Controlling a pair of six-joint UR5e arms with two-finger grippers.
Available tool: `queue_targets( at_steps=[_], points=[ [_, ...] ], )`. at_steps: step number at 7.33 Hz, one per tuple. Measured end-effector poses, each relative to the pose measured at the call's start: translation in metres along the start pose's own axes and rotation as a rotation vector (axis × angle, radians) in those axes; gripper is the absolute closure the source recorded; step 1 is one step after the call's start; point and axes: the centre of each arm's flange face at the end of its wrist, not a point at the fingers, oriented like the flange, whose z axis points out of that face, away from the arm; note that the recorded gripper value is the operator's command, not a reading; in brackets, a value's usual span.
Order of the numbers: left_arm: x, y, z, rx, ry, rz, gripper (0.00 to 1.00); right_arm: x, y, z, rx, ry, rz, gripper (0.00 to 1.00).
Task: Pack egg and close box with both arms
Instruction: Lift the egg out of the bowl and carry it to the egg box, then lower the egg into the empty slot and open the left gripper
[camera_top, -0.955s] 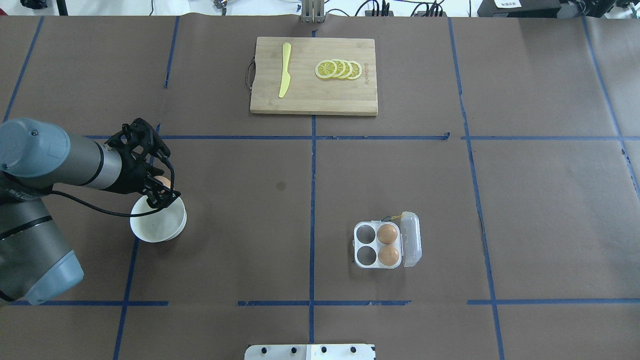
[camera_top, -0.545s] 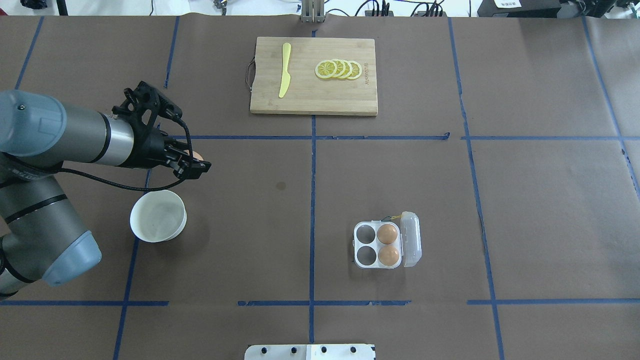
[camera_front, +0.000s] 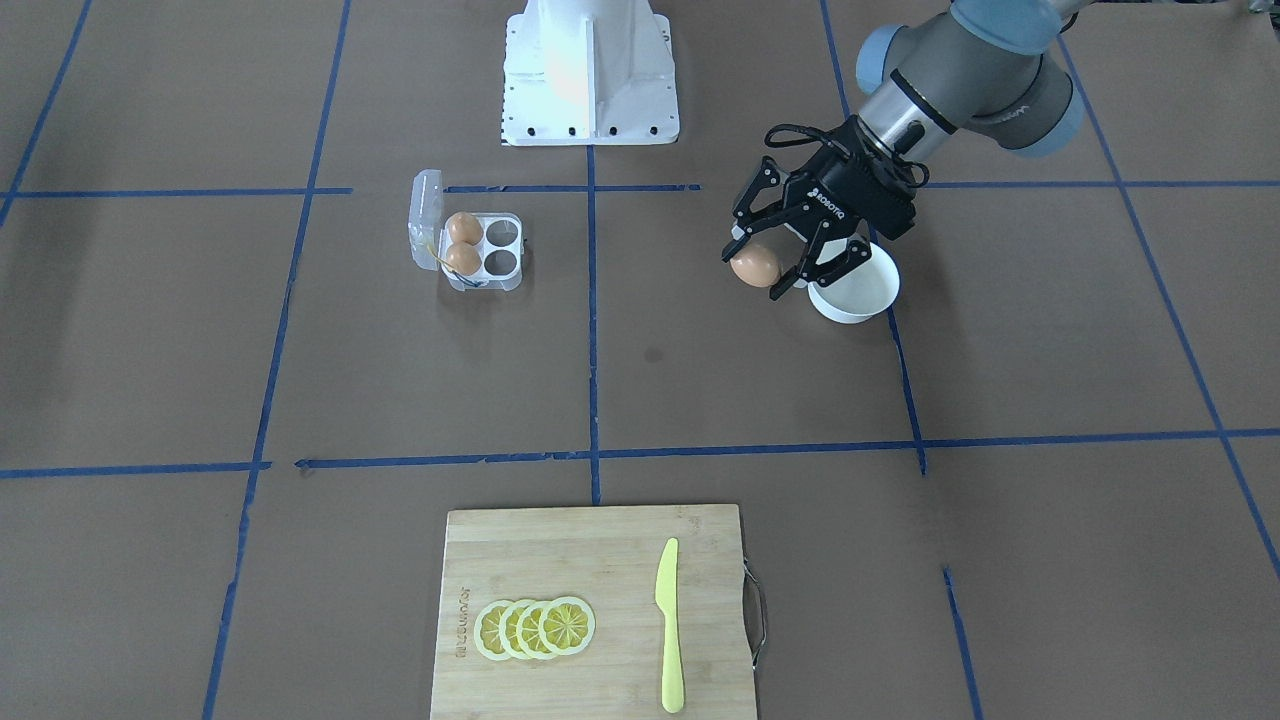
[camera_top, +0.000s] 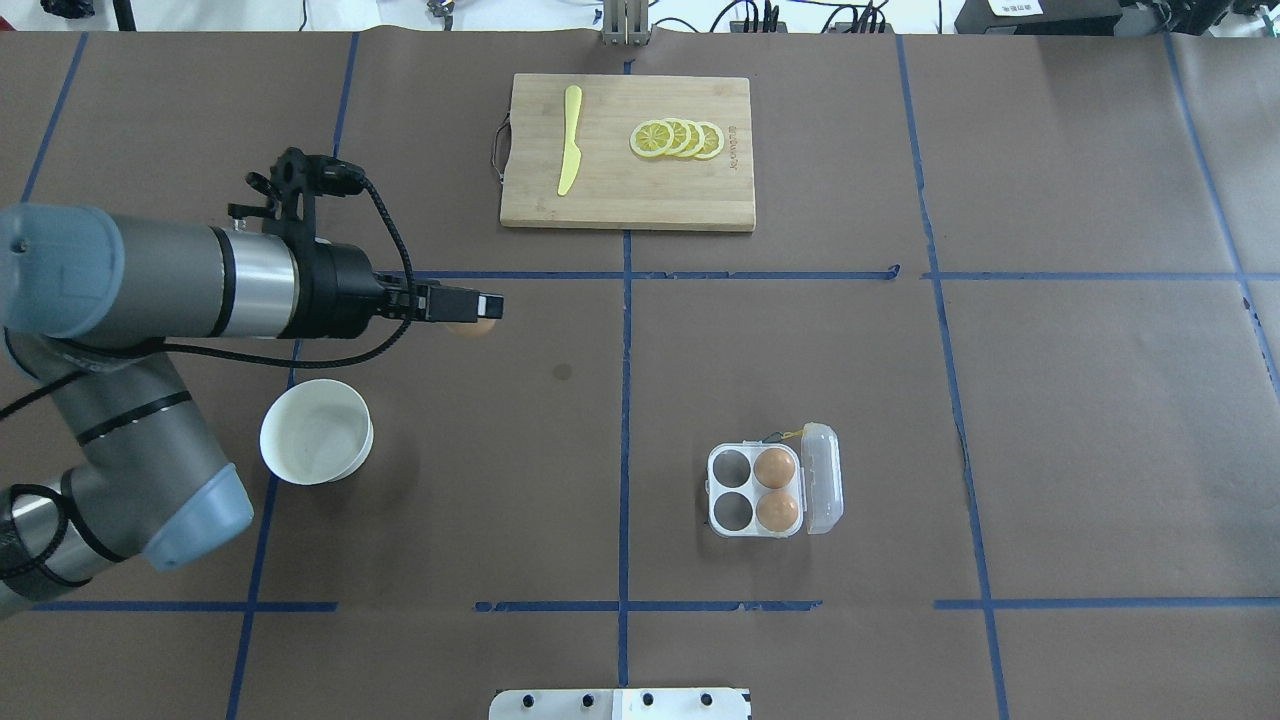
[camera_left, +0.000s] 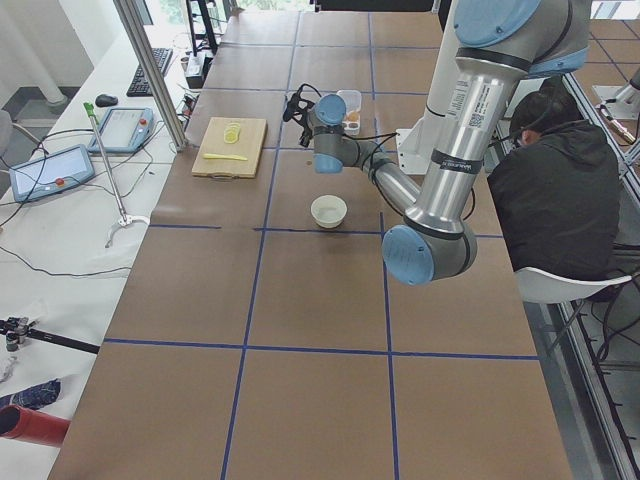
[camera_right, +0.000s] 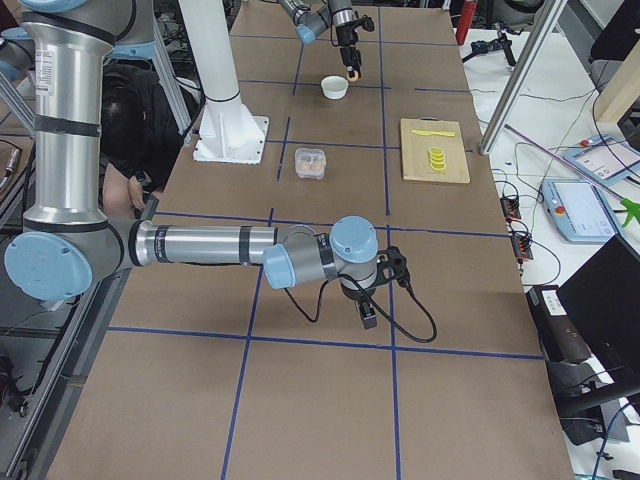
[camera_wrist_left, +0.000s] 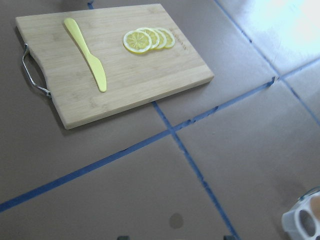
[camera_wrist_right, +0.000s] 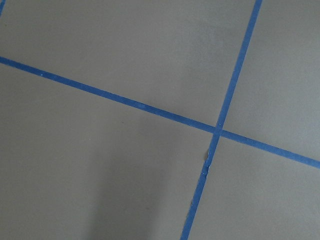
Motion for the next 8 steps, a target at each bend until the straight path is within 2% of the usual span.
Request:
queue_targets(
  at_steps=[1, 2, 4, 6, 8],
  points=[
    [0.021, 0.020, 0.022, 0.005, 0.079, -0.103, 0.76, 0.000, 0.000, 0.000, -0.001, 0.000, 0.001, 0.00],
    [0.045, 0.045, 0.049, 0.041, 0.139, -0.200, 0.75, 0.001, 0.001, 0.001, -0.002, 0.000, 0.002, 0.00],
    [0.097, 0.103, 0.103, 0.124, 0.200, -0.321, 0.72, 0.001, 0.003, 0.001, -0.004, 0.000, 0.004, 0.00],
    [0.125, 0.143, 0.150, 0.175, 0.184, -0.388, 0.71, 0.002, 0.003, 0.002, -0.005, 0.001, 0.006, 0.00],
    [0.135, 0.162, 0.183, 0.212, 0.150, -0.428, 0.70, 0.003, 0.004, 0.002, -0.006, 0.001, 0.007, 0.00]
  ],
)
